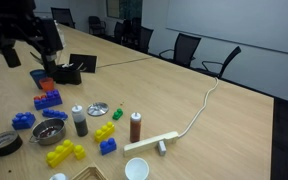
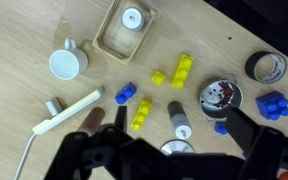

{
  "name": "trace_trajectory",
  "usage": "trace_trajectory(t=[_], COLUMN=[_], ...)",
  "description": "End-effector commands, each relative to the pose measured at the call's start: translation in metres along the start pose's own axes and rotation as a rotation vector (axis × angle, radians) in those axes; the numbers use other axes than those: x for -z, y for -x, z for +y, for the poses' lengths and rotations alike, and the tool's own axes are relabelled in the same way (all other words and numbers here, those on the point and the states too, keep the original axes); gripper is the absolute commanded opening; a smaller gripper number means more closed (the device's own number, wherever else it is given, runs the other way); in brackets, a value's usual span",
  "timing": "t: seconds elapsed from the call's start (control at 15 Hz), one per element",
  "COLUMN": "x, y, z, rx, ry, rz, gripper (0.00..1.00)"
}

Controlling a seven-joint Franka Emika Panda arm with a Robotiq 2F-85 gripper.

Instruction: Pick the bottle on the table and place it in the box

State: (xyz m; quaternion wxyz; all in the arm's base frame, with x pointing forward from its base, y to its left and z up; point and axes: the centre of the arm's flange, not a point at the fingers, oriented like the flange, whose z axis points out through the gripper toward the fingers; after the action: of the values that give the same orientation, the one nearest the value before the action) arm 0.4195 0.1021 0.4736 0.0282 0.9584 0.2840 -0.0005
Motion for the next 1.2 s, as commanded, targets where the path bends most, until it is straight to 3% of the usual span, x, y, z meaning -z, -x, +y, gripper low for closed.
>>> trace_trajectory(t=[0.0, 0.2, 0.27, 0.6, 0.8, 1.13], x=[0.002, 0.002, 0.000, -0.052, -0.107, -0.177], y=[0.001, 0.001, -0.003, -0.069, -0.110, -0.157], z=[0.001, 0.001, 0.003, -0.005, -0.016, -0.038], rx=[0.000, 0.000, -0.022, 0.017, 0.075, 0.166], ry=[0.001, 0.001, -0.009, -0.083, -0.121, -0.155], rz=[0.004, 0.005, 0.048, 0.180, 0.175, 0.088], gripper=[1.00, 1.00, 1.00, 1.00, 1.00, 1.00])
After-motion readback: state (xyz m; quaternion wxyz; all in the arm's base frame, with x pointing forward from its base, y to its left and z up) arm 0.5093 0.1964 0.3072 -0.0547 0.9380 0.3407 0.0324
